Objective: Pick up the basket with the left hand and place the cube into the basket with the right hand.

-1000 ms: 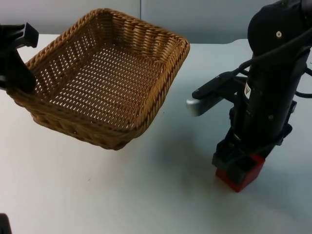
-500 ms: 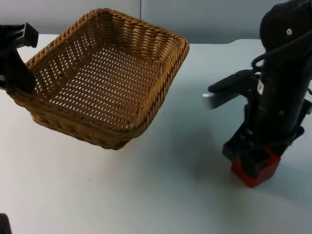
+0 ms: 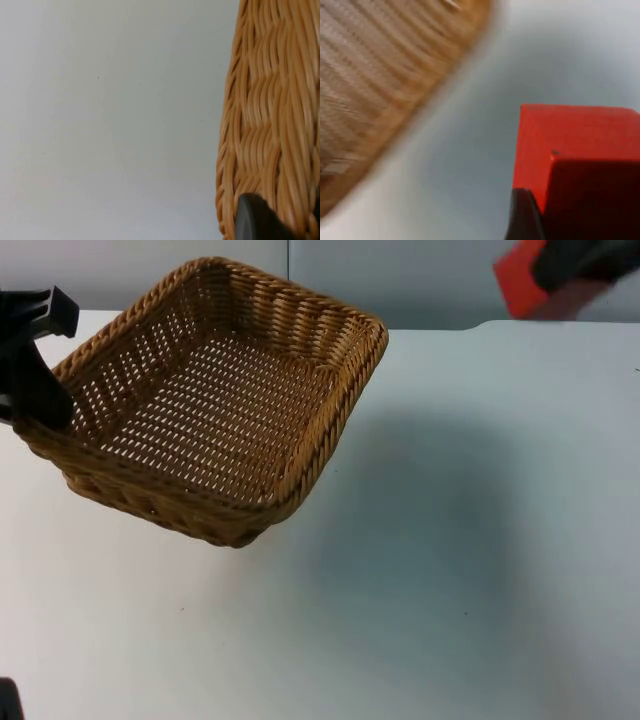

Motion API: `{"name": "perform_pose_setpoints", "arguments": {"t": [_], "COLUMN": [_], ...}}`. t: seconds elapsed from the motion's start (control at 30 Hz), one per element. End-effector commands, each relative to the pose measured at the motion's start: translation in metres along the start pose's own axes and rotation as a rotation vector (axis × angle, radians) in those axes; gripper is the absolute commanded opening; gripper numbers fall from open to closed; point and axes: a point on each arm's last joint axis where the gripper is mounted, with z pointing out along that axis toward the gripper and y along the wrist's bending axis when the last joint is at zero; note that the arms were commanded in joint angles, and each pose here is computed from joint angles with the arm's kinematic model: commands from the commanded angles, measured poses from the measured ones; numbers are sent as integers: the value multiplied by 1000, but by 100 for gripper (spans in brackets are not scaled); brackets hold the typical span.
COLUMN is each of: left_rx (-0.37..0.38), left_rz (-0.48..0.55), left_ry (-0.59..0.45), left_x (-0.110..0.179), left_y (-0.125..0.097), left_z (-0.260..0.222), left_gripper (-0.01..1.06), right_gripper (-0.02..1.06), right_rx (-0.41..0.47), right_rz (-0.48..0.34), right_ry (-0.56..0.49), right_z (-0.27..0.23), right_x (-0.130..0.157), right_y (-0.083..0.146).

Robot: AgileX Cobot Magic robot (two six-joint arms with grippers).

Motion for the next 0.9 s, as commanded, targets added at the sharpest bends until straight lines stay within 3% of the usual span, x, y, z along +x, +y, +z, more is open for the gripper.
{"name": "perform_pose_setpoints", "arguments": {"t": [0.0,0.07,0.2,0.4,0.6,0.73,0.87], "left_rx": [7,6,6,6,5,5,4], "left_rz": [-22,-22,-22,-22,-22,-22,-22], "left_ry": [-43,-45,-45,-45,-46,-46,-48], "left_x": [-5,-5,-5,-5,-6,-6,-6], "left_y": [-2,-2,-2,-2,-2,-2,-2], "left_z": [-5,-5,-5,-5,-5,-5,-5], "left_gripper": [0,0,0,0,0,0,0], "right_gripper": [0,0,0,0,1,5,12], "right_rx": [-191,-226,-241,-299,-393,-402,-407], "right_rz": [-101,-176,-233,-200,-183,-209,-184], "right_ry": [-93,-143,-115,-28,-70,-102,-125], "right_z": [-15,-15,8,67,94,98,102], "right_x": [-16,-24,-27,-26,-45,-59,-72], "right_y": [33,59,79,83,92,101,105]}}
